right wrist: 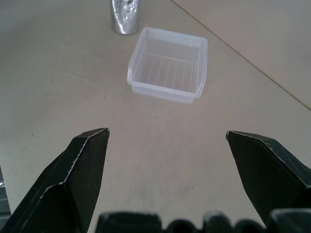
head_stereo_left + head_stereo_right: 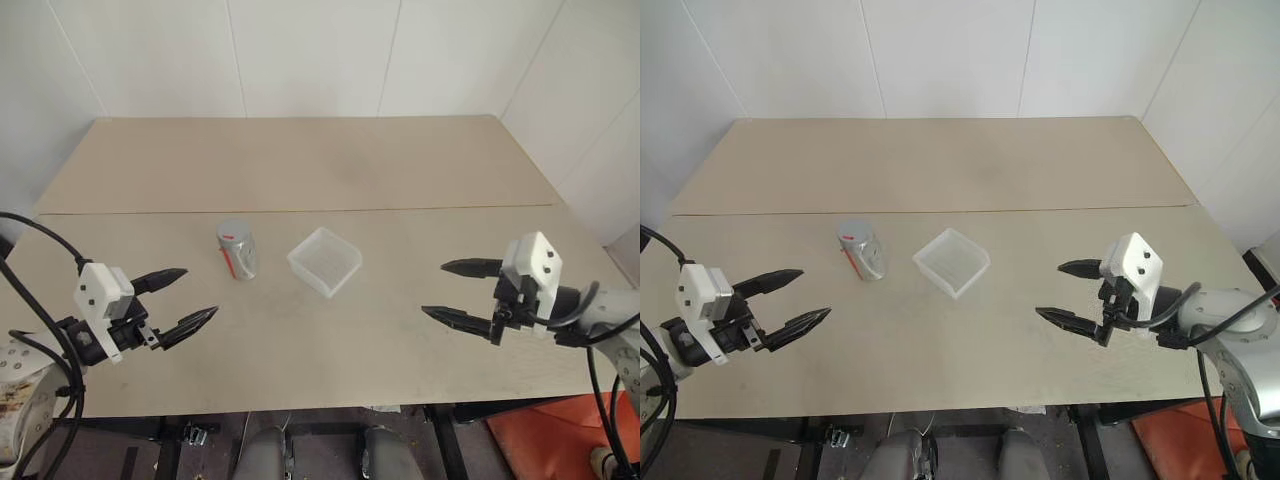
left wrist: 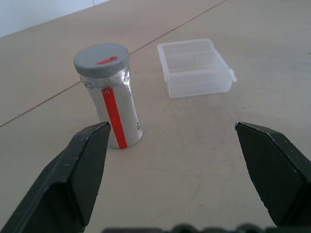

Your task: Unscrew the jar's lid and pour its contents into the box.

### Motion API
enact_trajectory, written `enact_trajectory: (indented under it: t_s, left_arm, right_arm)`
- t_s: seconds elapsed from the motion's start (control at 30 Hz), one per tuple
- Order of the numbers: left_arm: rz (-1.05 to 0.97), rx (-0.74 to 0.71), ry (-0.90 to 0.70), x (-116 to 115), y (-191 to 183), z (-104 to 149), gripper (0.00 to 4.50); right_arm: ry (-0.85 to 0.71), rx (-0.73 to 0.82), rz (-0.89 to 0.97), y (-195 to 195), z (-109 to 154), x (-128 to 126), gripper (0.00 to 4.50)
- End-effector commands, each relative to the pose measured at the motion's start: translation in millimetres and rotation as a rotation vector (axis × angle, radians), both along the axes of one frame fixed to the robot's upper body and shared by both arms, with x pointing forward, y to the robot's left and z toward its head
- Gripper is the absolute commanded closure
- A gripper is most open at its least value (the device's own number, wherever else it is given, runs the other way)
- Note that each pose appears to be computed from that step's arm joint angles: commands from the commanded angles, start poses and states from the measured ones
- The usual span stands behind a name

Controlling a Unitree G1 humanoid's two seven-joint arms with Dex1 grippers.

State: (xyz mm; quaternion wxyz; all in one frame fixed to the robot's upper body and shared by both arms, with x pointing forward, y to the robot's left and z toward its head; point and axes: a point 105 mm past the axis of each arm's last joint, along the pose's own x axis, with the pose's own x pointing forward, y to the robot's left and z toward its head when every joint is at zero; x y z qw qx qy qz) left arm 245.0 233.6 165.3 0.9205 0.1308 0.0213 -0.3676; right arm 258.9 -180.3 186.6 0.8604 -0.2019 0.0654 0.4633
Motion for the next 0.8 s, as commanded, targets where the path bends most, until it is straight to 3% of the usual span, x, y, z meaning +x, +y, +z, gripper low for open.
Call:
enact_trajectory:
  t_s: [0.03, 0.4, 0.8]
  left_arm:
    - [-0.012, -0.003, -0.027, 1.1, -2.8, 6.2, 0.04]
    - [0.064, -0.029, -0.043, 0.7, -2.3, -0.9, 0.04]
    - [0.173, -0.093, -0.161, 51.2, -17.2, -13.2, 0.04]
  right_arm:
    - [-0.042, 0.012, 0.010, 2.7, 9.4, -5.2, 0.00]
    - [-0.048, -0.015, 0.081, 17.7, 4.8, -2.1, 0.00]
    - [-0.124, 0.021, 0.217, 49.8, 29.3, 7.5, 0.00]
